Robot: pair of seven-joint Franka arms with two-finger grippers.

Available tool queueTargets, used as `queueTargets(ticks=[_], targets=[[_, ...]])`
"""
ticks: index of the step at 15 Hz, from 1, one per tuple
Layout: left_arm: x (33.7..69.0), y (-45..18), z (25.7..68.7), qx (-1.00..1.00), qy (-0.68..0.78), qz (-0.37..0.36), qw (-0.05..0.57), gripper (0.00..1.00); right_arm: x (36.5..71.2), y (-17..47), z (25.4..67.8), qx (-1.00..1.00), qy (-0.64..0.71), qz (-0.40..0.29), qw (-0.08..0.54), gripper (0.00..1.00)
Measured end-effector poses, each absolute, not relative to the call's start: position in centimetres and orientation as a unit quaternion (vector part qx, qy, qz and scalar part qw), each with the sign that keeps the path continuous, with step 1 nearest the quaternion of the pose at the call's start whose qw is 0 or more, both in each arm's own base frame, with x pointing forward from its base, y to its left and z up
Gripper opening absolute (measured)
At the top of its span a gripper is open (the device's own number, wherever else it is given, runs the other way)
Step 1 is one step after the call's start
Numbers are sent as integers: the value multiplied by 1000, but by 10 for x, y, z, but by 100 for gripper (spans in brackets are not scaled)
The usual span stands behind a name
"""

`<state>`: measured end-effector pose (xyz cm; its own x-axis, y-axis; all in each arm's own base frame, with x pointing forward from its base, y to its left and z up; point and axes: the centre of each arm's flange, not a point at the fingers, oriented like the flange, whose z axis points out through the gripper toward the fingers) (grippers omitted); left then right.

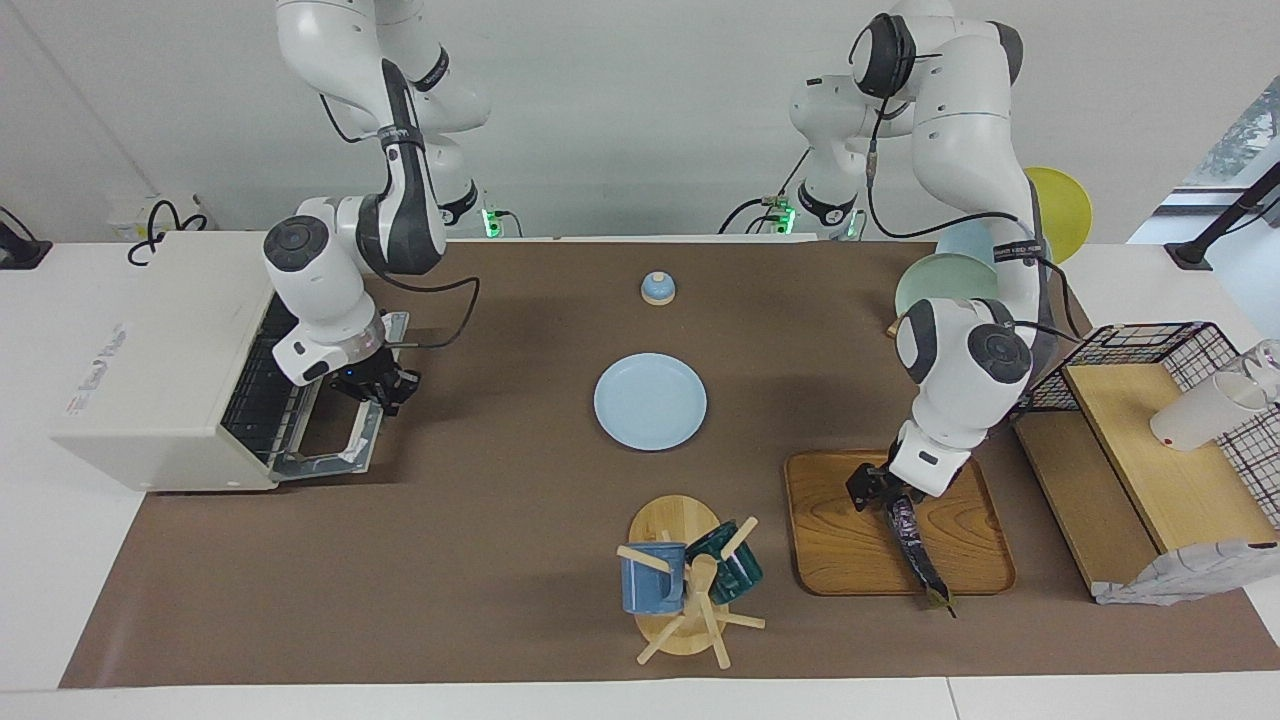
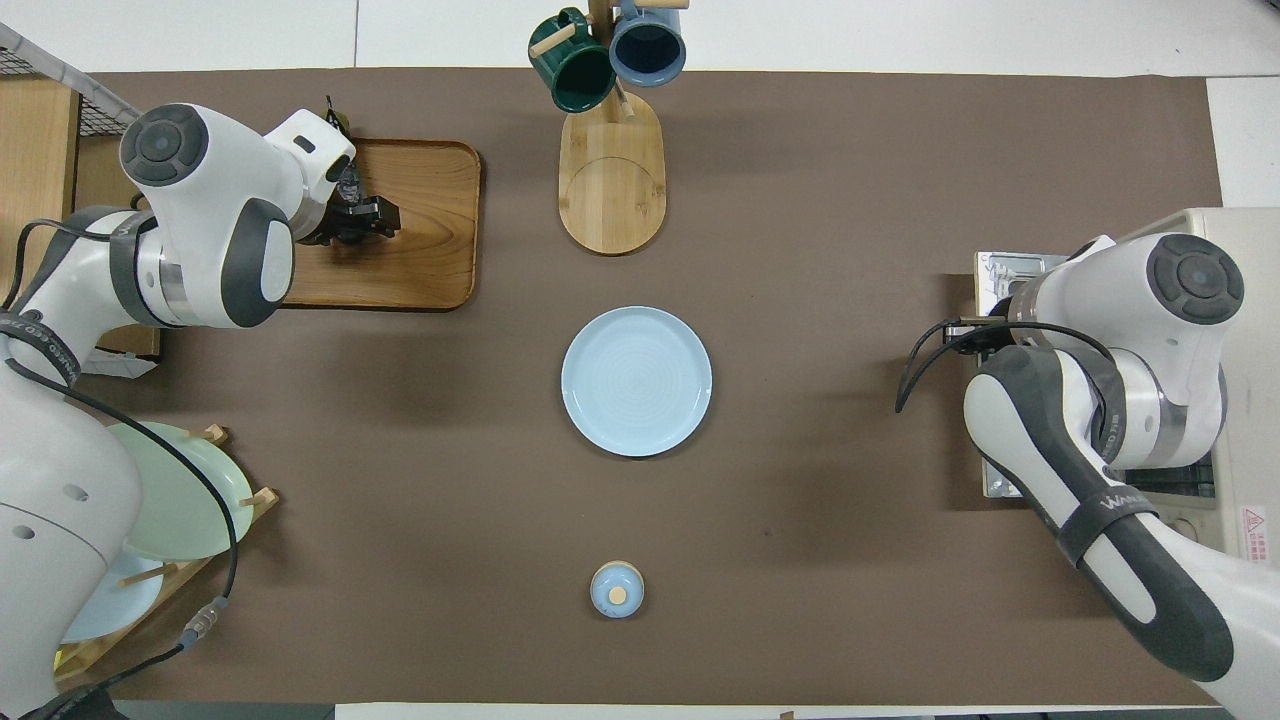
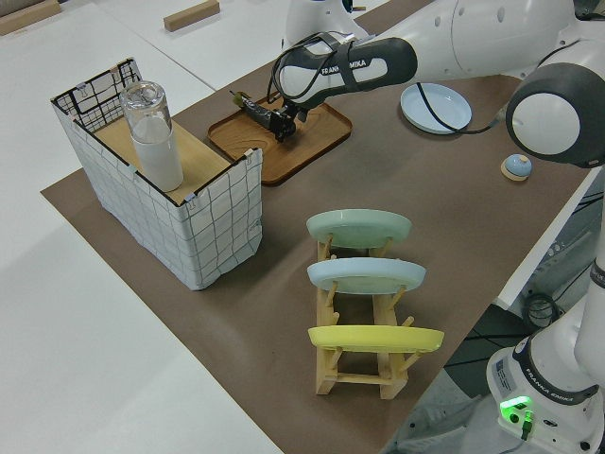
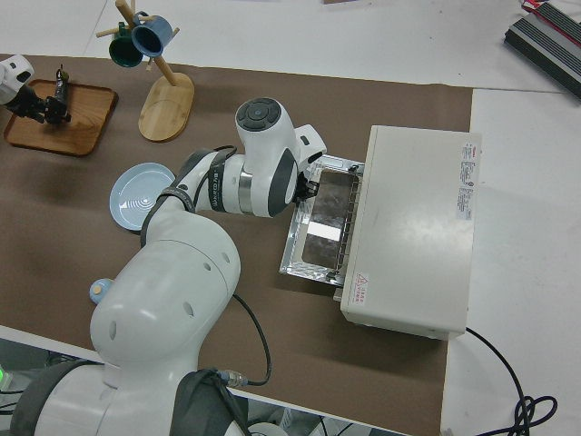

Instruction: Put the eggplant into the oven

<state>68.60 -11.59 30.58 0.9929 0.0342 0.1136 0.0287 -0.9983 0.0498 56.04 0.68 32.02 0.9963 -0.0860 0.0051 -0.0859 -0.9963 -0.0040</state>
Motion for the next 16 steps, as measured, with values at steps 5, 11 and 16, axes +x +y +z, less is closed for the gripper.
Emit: queueTargets(ticks=[5,11,16], targets=[[687,-117,308,998,14,60,24,41,561,7,318,-999,43,-2,2,1],[660,-137,402,999,10,19,28,41,559,7,314,-999,49,-5,7,1],[549,-267,465,999,4,-19,31,41,555,7,307,-999,50,2,7,1]])
